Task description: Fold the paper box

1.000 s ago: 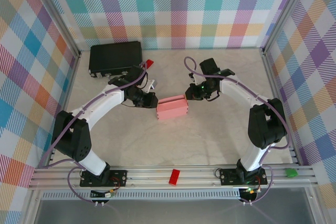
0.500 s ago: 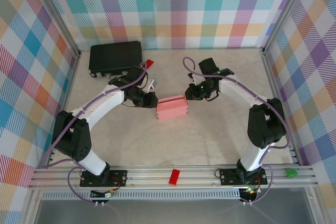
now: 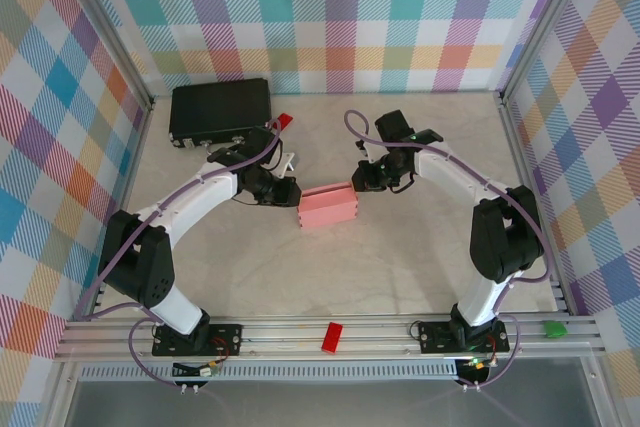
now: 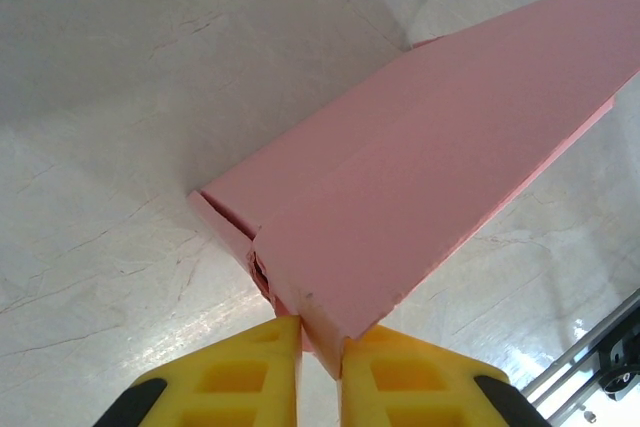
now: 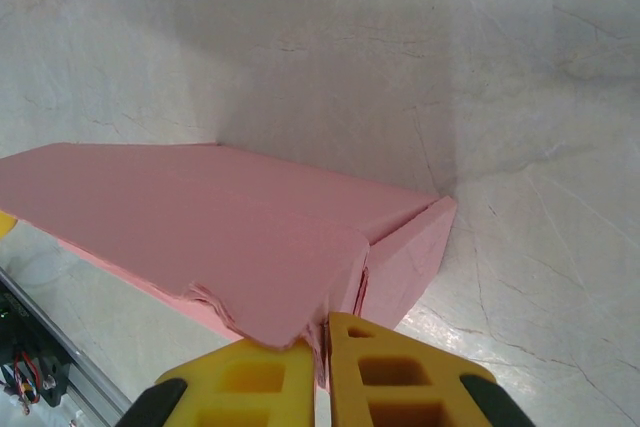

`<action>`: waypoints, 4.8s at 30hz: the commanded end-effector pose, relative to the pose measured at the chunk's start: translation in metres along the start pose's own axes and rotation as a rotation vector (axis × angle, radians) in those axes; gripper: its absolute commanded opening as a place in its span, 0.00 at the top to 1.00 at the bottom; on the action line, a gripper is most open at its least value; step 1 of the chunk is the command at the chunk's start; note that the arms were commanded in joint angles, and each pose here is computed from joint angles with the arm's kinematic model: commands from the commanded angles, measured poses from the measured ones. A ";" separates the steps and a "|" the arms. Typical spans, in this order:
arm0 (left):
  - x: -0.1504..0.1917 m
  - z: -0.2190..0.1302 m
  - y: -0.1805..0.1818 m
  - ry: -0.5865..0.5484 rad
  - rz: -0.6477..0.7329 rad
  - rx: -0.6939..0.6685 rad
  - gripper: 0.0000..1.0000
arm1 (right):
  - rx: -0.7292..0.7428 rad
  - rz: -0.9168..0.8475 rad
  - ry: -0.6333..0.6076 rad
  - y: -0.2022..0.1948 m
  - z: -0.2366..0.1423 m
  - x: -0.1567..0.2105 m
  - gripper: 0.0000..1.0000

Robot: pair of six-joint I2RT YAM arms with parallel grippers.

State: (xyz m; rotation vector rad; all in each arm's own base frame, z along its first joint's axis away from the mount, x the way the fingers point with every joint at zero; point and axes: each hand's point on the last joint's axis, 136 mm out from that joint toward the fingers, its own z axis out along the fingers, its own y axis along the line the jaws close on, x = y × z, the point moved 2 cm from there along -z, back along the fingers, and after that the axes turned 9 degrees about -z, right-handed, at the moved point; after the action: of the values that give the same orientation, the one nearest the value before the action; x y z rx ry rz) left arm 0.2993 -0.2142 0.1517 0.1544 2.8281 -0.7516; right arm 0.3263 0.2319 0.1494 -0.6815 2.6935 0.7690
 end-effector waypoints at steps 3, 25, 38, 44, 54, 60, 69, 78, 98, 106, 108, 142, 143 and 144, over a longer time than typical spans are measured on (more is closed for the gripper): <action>0.007 0.004 -0.004 0.020 -0.006 0.024 0.83 | 0.013 0.007 0.072 -0.001 0.008 0.014 0.88; 0.004 0.005 -0.005 -0.008 -0.021 0.037 0.76 | 0.013 0.008 0.075 0.000 0.010 0.015 0.89; 0.007 0.005 -0.001 0.005 -0.016 0.017 0.87 | 0.011 0.009 0.078 0.000 0.011 0.015 0.89; 0.016 0.006 0.007 0.039 -0.009 -0.026 0.86 | 0.013 0.009 0.082 0.000 0.011 0.016 0.89; 0.022 0.012 0.013 0.068 -0.007 -0.056 0.84 | 0.023 0.005 0.083 -0.001 0.009 0.021 0.89; 0.024 0.014 0.014 0.078 0.007 -0.076 0.84 | 0.036 0.004 0.091 -0.002 0.008 0.027 0.89; 0.029 0.018 0.018 0.101 0.022 -0.110 0.84 | 0.041 -0.012 0.084 0.000 0.004 0.029 0.87; 0.029 0.018 0.018 0.103 0.027 -0.118 0.84 | 0.046 -0.057 -0.043 0.010 -0.017 0.014 0.73; 0.027 0.016 0.014 0.103 0.041 -0.112 0.84 | 0.019 0.062 -0.143 0.010 -0.017 -0.032 0.55; 0.024 0.015 0.010 0.097 0.045 -0.101 0.84 | -0.001 0.072 -0.047 0.005 0.003 -0.013 0.58; 0.023 0.014 0.009 0.093 0.046 -0.100 0.84 | 0.001 0.073 -0.032 0.004 0.004 -0.008 0.59; -0.031 -0.029 -0.021 -0.232 -0.084 -0.014 0.45 | 0.028 0.093 0.006 -0.005 0.014 0.008 0.62; -0.032 -0.026 -0.019 -0.228 -0.096 -0.026 0.45 | 0.027 0.094 0.008 -0.005 0.014 0.009 0.62; -0.031 -0.023 -0.016 -0.216 -0.109 -0.039 0.46 | 0.026 0.094 0.008 -0.005 0.014 0.009 0.62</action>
State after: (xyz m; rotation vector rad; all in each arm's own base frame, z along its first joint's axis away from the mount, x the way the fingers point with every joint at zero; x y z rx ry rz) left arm 0.3135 -0.2171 0.1876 0.0075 2.6602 -0.7258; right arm 0.3331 0.2383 0.1430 -0.5580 2.7015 0.7659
